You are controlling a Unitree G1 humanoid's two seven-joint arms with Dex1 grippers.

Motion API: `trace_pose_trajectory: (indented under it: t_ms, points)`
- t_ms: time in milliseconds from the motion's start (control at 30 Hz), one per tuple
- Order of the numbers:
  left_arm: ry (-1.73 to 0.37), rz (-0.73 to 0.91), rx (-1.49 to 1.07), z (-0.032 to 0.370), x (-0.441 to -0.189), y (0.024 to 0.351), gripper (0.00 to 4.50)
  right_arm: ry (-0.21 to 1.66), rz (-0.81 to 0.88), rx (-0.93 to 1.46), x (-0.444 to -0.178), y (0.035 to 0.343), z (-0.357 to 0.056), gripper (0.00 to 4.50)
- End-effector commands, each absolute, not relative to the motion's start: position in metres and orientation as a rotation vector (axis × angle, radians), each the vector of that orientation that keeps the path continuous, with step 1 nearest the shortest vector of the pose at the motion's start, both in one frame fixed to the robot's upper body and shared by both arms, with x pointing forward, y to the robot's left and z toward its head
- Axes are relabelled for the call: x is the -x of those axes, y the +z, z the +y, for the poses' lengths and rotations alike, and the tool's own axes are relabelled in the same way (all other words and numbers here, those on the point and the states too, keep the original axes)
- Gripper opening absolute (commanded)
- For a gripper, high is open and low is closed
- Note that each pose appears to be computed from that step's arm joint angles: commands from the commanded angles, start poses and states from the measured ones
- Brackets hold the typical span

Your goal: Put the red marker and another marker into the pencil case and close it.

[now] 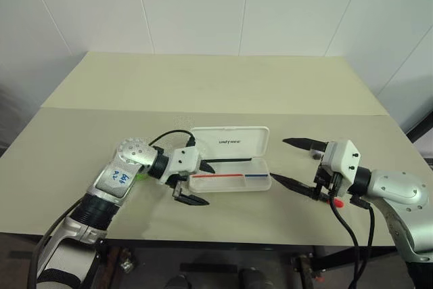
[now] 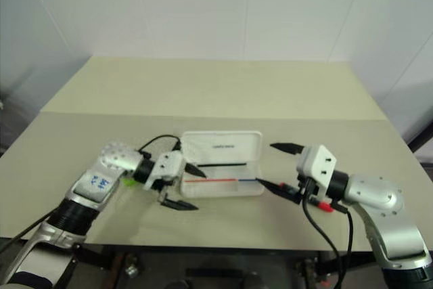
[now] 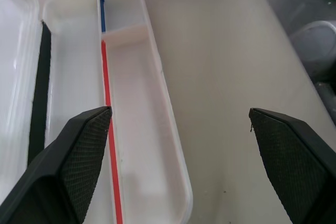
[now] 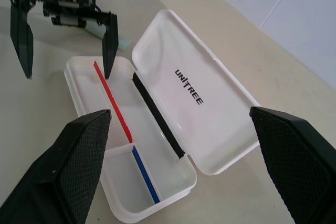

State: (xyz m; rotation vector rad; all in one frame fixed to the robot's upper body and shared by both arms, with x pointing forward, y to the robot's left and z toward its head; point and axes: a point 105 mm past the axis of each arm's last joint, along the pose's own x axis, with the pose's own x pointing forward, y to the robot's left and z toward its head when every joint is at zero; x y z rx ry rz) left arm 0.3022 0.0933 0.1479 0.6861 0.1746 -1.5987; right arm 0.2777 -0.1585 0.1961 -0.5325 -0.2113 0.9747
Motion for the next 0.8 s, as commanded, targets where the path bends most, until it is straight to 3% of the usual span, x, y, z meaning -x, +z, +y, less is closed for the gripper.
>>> trace_pose_trajectory:
  t_ms: [33,333,633,800]
  points:
    - [-1.635,0.067,-0.666,0.096,-0.292,0.164,4.49,0.940,-0.229,0.516,-0.281,0.203,-0.168,4.50]
    - [-1.625,-0.133,-0.477,0.122,-0.286,0.205,4.49,0.858,-0.006,0.528,-0.292,0.171,-0.230,4.50]
    - [-1.558,-0.104,-0.463,0.154,-0.289,0.232,4.49,0.875,0.185,0.514,-0.289,0.129,-0.263,4.50]
    - [-1.529,-0.045,-0.490,0.164,-0.290,0.231,4.49,0.886,0.225,0.491,-0.286,0.116,-0.266,4.50]
